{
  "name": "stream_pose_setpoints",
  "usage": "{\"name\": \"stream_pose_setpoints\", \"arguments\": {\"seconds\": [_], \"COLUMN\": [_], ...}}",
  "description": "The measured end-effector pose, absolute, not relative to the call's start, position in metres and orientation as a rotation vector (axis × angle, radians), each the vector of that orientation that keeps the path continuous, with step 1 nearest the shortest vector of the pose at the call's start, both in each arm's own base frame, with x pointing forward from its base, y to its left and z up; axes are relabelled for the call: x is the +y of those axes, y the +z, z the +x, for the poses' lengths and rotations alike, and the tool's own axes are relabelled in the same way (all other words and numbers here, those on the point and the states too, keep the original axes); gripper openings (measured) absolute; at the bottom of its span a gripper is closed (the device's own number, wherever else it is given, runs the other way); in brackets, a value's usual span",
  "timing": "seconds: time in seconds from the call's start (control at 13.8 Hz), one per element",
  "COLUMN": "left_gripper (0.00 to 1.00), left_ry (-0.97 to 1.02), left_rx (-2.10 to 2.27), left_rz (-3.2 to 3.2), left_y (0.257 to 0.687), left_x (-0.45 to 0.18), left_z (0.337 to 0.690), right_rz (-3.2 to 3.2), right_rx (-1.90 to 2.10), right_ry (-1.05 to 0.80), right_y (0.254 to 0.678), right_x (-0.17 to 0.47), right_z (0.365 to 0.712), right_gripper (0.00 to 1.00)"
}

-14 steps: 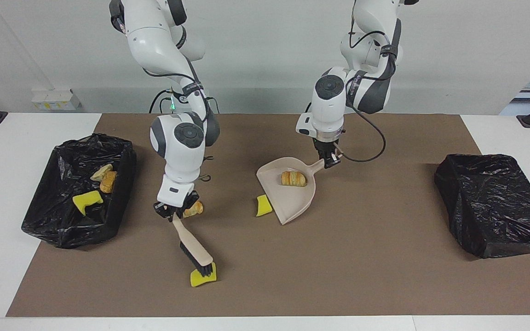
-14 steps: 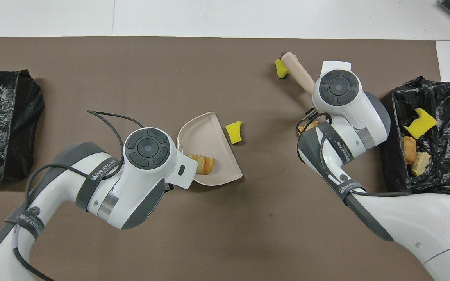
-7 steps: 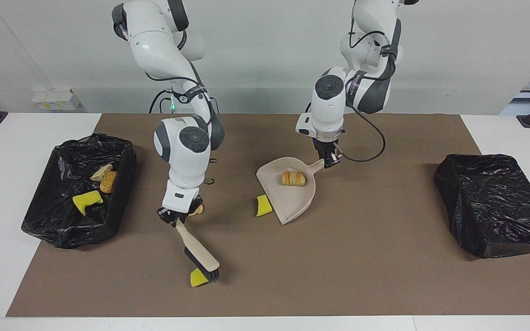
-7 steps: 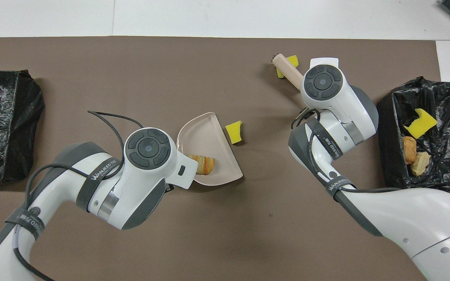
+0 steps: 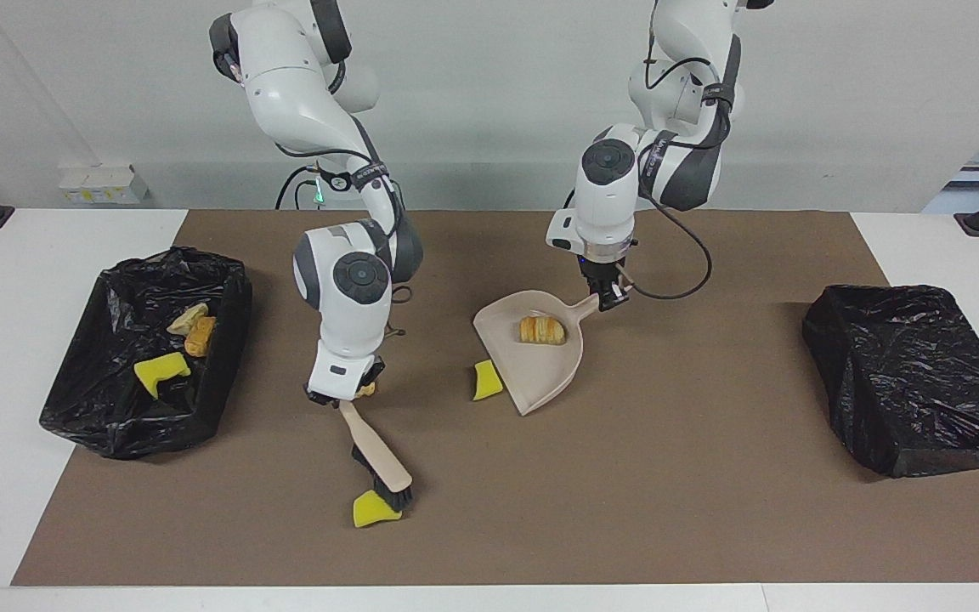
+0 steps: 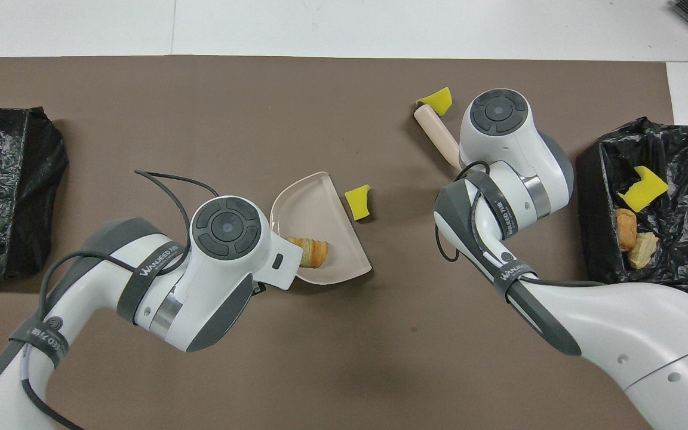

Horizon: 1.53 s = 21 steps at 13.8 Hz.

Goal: Sweep and dump trash in bin
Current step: 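Move the brush with the right gripper toward the remaining sponge piece, then sweep the sponge and bread pieces toward the dustpan with the right gripper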

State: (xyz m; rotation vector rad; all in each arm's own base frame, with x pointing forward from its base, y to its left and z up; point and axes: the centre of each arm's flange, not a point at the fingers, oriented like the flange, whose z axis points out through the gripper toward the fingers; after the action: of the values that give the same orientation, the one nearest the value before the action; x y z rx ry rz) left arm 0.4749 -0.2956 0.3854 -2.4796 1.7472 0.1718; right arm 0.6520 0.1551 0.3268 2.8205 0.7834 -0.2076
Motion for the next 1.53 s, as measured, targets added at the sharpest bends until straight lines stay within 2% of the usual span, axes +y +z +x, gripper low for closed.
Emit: {"name": "stream_pose_setpoints", "arguments": {"seconds": [0.36, 0.65, 0.87, 1.02, 1.24, 1.53], "left_gripper": [0.33, 0.33, 0.33, 0.33, 0.33, 0.33], "left_ry": [0.174, 0.176, 0.178, 0.179, 0.18, 0.181], "left_rx": [1.744, 1.744, 1.743, 1.743, 1.742, 1.742], "left_rz": [-2.481, -2.482, -2.482, -2.482, -2.483, -2.483], "left_y": [0.385, 0.384, 0.383, 0.383, 0.383, 0.382], "left_x": [-0.295, -0.295, -0.295, -0.295, -0.295, -0.295], "left_z": [0.474, 0.474, 0.474, 0.474, 0.474, 0.473], "right_rz": [3.015, 3.074, 3.049, 3.053, 3.067, 3.058], "right_rx": [0.794, 0.782, 0.71, 0.629, 0.427, 0.151], "right_ry": [-0.48, -0.504, -0.497, -0.445, -0.401, -0.363], "right_y": [0.387, 0.429, 0.422, 0.403, 0.371, 0.345], "right_x": [0.159, 0.113, 0.076, 0.045, 0.02, 0.031], "right_z": [0.615, 0.608, 0.612, 0.61, 0.58, 0.548], "right_gripper": [0.26, 0.26, 0.26, 0.26, 0.26, 0.26]}}
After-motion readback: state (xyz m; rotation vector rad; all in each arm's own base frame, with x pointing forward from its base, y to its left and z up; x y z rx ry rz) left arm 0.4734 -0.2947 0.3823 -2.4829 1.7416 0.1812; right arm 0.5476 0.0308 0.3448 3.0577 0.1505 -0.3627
